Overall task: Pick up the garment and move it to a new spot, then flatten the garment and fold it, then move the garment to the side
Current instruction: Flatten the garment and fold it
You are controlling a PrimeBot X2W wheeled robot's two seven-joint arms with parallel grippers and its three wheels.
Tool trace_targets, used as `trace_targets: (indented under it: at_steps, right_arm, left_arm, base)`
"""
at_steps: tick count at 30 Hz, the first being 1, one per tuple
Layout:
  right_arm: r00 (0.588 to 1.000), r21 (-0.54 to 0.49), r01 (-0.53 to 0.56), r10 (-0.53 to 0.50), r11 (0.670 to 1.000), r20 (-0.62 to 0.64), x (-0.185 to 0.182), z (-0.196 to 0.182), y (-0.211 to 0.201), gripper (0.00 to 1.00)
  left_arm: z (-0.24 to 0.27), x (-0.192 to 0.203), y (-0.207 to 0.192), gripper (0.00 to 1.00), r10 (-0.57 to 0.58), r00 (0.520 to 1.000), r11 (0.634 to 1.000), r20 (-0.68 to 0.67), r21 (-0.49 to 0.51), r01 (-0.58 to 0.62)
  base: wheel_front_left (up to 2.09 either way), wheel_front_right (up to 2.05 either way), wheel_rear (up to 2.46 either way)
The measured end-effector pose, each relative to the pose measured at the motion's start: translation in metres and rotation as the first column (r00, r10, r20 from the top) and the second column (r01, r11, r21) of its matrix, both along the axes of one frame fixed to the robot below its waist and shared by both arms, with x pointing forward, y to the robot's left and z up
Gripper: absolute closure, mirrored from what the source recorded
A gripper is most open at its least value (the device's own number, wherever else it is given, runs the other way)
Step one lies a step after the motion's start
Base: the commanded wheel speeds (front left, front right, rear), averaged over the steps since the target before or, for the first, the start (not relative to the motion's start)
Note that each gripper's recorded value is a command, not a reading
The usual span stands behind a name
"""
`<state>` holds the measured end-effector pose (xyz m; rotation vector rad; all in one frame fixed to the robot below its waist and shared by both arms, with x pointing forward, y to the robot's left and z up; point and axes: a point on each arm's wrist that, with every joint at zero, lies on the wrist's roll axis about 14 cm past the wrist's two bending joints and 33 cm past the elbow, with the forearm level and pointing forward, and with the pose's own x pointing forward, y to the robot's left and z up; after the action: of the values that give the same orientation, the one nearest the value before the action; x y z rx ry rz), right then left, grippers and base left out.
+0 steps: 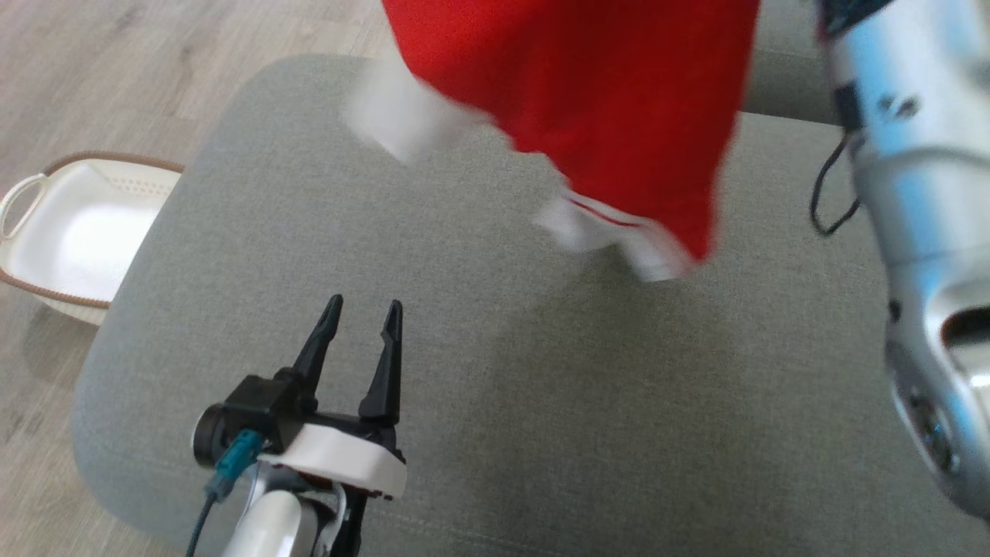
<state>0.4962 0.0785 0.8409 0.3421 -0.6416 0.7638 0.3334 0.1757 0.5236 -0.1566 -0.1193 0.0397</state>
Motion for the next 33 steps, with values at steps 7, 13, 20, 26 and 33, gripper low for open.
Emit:
trace_targets:
  at_steps: [7, 13, 20, 26, 33]
  right_arm:
    - [0.991, -0.008, 0.115, -0.115, 0.993, -0.065, 0.032, -0.016, -0.038, 1.00]
    - [0.920, -0.199, 0.232, -0.281, 0.952, -0.273, 0.061, -0.146, -0.112, 1.00]
    - [0.727, -0.435, 0.327, -0.517, 0.839, -0.452, 0.038, -0.281, -0.240, 1.00]
    - [0.540, -0.607, 0.377, -0.699, 0.699, -0.469, 0.010, -0.332, -0.324, 0.00]
    - [0.577, -0.595, 0.406, -0.699, 0.694, -0.422, 0.001, -0.319, -0.314, 0.00]
  left_arm:
    - [-0.006, 0.006, -0.003, 0.00, -0.008, 1.000, 1.000, -0.019, -0.003, 0.008]
    - [-0.011, 0.019, -0.022, 0.00, -0.065, 0.997, 0.998, -0.034, -0.007, 0.065]
    - [-0.012, 0.030, -0.041, 0.00, -0.127, 0.991, 0.992, -0.036, -0.009, 0.127]
    - [-0.014, 0.035, -0.060, 0.00, -0.192, 0.981, 0.981, -0.038, 0.002, 0.192]
    - [-0.008, 0.037, -0.071, 0.00, -0.226, 0.974, 0.974, -0.020, 0.006, 0.226]
  base:
    - [0.00, 0.00, 0.00]
    - [0.00, 0.00, 0.00]
    - [0.00, 0.00, 0.00]
    - [0.00, 0.00, 0.00]
    - [0.00, 0.00, 0.00]
